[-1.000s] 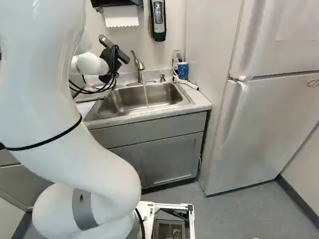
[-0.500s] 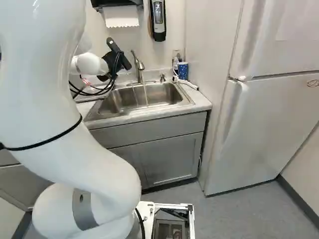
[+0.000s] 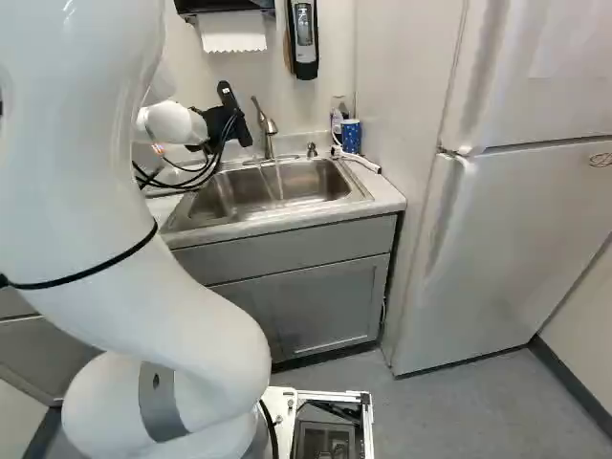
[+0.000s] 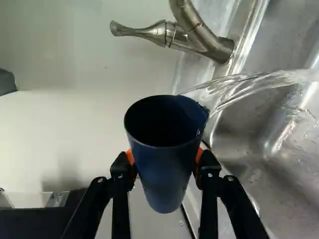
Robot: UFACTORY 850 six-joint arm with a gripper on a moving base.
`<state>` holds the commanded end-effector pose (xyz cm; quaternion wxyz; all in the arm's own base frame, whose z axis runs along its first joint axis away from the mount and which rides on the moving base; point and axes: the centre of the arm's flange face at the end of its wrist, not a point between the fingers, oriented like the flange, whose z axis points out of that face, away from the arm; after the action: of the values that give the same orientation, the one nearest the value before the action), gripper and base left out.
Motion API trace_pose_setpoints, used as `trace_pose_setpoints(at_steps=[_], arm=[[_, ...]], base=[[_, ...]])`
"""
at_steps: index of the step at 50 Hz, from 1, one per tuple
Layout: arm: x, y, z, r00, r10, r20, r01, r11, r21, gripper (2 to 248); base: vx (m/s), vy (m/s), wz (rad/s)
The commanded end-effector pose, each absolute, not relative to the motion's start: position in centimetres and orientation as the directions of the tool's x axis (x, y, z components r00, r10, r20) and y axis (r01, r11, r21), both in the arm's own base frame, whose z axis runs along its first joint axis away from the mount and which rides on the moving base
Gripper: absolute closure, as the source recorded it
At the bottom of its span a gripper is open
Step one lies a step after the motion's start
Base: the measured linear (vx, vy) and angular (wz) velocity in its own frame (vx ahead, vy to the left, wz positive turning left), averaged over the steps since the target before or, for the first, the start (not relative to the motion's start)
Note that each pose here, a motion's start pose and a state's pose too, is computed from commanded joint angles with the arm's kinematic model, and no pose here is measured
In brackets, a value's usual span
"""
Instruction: Rinse the cup and place it in the tray
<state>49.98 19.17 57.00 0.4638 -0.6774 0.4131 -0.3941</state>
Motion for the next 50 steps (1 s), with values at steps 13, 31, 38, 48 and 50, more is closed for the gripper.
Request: trace_pose_setpoints(at_steps=[13,31,38,48,50], arm=[[49.98,19.17,57.0,0.318,-0.948,0.02,-0.24,-0.101,-0.966,125],[49.98,19.17,57.0,0.268,-0.95,-0.162,-0.295,0.079,-0.952,125],[49.98,19.17,57.0,0.245,-0.941,-0.231,-0.314,0.149,-0.938,125],[49.98,19.17,57.0,0.211,-0.921,-0.328,-0.338,0.247,-0.908,125],[49.98,19.17,57.0,0.204,-0.915,-0.348,-0.342,0.266,-0.901,125]], base=[[0.0,0.0,0.0],[0.0,0.0,0.0],[0.0,0.0,0.0],[0.0,0.0,0.0],[0.0,0.0,0.0]])
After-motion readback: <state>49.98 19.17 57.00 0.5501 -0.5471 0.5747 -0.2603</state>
